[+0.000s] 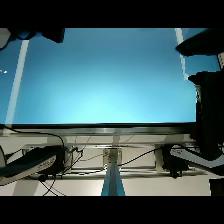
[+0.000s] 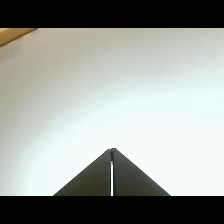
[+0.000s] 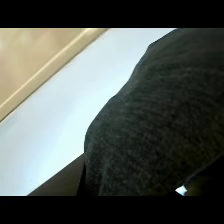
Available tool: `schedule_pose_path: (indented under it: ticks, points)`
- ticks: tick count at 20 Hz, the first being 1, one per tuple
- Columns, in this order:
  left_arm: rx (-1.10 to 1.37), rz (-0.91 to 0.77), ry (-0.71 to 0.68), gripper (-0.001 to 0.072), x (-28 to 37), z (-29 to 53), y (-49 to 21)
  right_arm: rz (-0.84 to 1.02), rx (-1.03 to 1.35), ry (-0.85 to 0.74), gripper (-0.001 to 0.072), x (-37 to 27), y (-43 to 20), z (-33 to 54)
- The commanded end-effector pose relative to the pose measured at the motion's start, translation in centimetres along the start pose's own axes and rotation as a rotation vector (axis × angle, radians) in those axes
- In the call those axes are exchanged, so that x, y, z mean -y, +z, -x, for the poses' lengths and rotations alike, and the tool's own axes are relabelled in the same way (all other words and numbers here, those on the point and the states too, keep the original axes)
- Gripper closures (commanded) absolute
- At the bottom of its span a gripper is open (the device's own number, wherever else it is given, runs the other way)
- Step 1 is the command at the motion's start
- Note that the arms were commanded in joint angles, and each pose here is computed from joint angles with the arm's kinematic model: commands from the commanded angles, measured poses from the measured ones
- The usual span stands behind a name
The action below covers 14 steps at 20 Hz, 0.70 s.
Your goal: Fold the clothes and pants, and hang the long-sleeved shirts on hangers.
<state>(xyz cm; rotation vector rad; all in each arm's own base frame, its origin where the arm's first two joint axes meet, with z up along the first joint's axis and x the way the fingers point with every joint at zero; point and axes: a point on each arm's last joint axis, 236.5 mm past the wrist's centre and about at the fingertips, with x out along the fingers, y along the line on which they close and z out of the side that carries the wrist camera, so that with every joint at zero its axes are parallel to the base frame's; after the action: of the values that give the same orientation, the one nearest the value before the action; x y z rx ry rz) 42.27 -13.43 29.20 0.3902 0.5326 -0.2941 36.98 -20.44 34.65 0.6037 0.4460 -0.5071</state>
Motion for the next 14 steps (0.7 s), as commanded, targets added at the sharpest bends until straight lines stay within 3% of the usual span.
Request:
schedule_pose_path:
  ticks: [1,4,8,9,10,11,12,14]
  points:
    - [0.023,0.005,0.009,0.0683,-0.4,1.2,0.4,-0.207,0.014,-0.473,0.0689,14.0,-0.7,8.4]
    - [0.022,0.005,0.008,0.0683,-0.4,1.1,0.4,-0.361,-0.150,-0.633,0.0689,19.1,-5.1,11.0]
    - [0.022,0.005,0.008,0.0683,-0.4,1.1,0.4,-0.369,-0.206,-0.639,0.0684,19.9,-6.3,10.7]
    - [0.022,0.005,0.008,0.0683,-0.4,1.1,0.4,-0.369,-0.209,-0.626,0.0623,19.7,-6.3,10.5]
    - [0.022,0.005,0.008,0.0683,-0.4,1.1,0.4,-0.368,-0.213,-0.614,0.0424,19.5,-6.4,10.3]
    - [0.022,0.005,0.008,0.0683,-0.4,1.1,0.4,-0.368,-0.214,-0.611,0.0160,19.4,-6.4,10.3]
    - [0.022,0.005,0.008,0.0683,-0.4,1.1,0.4,-0.365,-0.215,-0.608,-0.0005,19.3,-6.4,10.3]
    - [0.022,0.005,0.008,0.0683,-0.4,1.1,0.4,-0.366,-0.216,-0.601,0.0019,19.2,-6.4,10.2]
